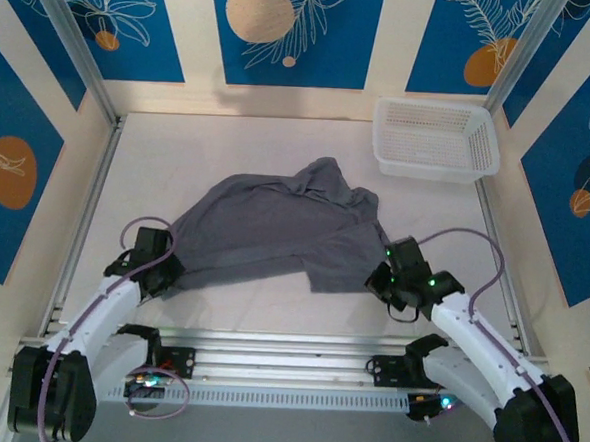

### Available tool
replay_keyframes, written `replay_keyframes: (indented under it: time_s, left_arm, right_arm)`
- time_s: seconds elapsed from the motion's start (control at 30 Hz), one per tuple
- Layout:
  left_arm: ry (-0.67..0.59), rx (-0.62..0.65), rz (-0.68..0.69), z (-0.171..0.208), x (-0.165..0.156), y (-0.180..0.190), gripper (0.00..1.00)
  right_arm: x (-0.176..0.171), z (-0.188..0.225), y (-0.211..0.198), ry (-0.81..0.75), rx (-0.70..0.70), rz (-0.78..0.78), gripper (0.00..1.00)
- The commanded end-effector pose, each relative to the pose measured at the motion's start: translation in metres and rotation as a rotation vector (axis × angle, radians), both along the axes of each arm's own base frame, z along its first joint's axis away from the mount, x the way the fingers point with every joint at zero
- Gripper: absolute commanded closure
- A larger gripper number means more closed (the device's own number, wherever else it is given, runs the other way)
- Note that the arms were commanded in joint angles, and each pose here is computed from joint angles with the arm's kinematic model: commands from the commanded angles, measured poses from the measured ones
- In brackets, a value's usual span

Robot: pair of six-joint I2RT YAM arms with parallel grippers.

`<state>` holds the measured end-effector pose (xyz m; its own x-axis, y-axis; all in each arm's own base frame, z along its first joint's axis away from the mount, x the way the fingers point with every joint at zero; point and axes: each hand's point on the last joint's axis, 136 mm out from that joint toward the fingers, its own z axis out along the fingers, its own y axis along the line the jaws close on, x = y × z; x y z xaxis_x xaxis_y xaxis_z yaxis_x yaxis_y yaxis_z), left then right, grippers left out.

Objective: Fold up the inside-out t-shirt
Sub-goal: Move the T-shirt to the center of the table.

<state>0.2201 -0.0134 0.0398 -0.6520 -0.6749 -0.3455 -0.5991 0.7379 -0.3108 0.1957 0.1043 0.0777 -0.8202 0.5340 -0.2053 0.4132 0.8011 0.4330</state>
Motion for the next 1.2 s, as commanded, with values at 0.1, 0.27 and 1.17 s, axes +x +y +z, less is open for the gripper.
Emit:
replay_keyframes:
  time_s: [0.1,0.27,1.17]
  left_arm:
    - [-0.110,-0.004,-0.208,0.052,0.080,-0.045,1.00]
    - [-0.129,0.079,-0.194,0.049,0.125,-0.047,1.00]
    - [-0.064,0.125,-0.241,0.049,0.085,-0.038,0.79]
  right_arm:
    - [0.108,0.023,0.064,-0.078,-0.094,0.239,1.00]
    - [0.163,-0.020,0.087,-0.005,-0.182,0.245,1.00]
    - [0.011,-0.055,0.038,0.296,-0.099,0.091,0.97]
